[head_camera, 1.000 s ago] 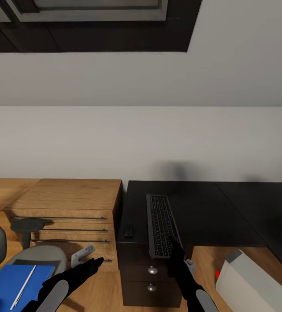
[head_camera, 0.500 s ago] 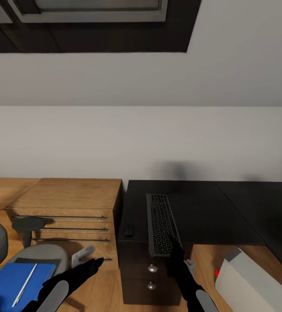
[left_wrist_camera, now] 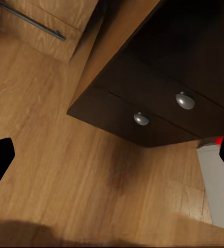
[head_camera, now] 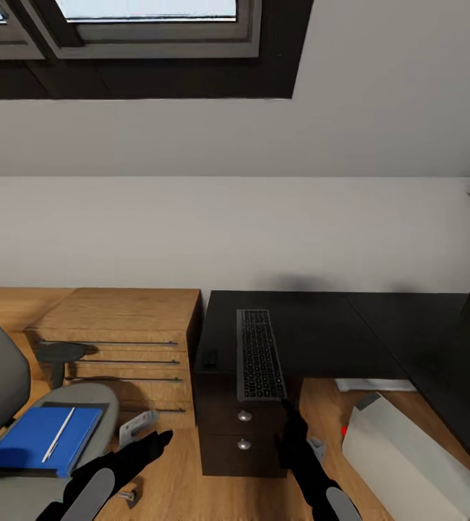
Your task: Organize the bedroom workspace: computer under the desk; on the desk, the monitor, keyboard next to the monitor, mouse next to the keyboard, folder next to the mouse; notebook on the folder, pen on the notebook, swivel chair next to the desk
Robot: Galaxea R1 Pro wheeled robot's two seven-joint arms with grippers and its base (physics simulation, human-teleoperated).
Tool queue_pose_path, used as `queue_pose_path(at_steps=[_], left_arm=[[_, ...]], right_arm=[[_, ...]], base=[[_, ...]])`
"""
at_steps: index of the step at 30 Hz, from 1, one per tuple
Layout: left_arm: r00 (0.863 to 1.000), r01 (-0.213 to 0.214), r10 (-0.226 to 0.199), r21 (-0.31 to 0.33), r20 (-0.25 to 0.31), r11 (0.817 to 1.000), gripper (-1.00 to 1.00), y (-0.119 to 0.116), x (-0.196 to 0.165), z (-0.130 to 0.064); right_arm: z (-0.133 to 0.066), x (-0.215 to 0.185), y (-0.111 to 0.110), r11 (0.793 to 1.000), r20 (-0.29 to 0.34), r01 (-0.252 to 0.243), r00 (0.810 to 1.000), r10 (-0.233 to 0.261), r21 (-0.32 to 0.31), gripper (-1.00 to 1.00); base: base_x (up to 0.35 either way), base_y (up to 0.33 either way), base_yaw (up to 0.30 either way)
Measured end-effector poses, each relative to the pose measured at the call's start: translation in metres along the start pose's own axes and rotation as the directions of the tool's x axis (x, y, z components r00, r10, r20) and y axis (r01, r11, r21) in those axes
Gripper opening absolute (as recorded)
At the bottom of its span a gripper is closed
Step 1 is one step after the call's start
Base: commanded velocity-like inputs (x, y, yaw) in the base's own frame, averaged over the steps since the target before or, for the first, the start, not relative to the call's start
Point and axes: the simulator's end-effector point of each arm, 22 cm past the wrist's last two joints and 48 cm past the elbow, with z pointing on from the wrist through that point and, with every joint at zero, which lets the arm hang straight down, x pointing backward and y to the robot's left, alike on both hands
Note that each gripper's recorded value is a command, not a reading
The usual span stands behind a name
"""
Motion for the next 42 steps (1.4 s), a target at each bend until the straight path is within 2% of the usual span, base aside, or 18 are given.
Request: queue_pose_path(at_steps=[7,10,18,21,42], left_arm=[[1.0,0.001,-0.001,0.0,-0.001,1.0,1.0,0.0,0.0,0.0],[1.0,0.001,-0.001,0.0,-0.001,1.0,1.0,0.0,0.0,0.0],[1.0,0.002,-0.002,-0.001,-0.001,1.0,1.0,0.0,0.001,0.0],[1.0,0.002,-0.002,-0.001,-0.001,1.0,1.0,0.001,0.001,0.0],[1.0,0.001,-0.001,0.001,0.003,1.0,1.0,0.0,-0.001,-0.001]], right_arm=[[0.0,-0.002,-0.001,1.0,-0.002,0.003,1.0,-0.003,0.002,1.0],[0.0,0.006,-0.001,1.0,-0.037,0.008,0.999,-0.008,0.002,1.0],[-0.001,0.008,-0.002,1.0,-0.048,0.018,0.999,-0.018,0.008,1.0],[-0.001,0.008,-0.003,1.0,-0.049,0.018,0.999,-0.017,0.009,1.0],[-0.001,0.01,0.0,1.0,-0.051,0.021,0.998,-0.021,0.004,1.0]], base=[[-0.297,-0.201,0.0],[-0.295,-0.205,0.0],[-0.21,-0.154,0.0],[-0.061,-0.025,0.0],[-0.295,-0.133,0.012]])
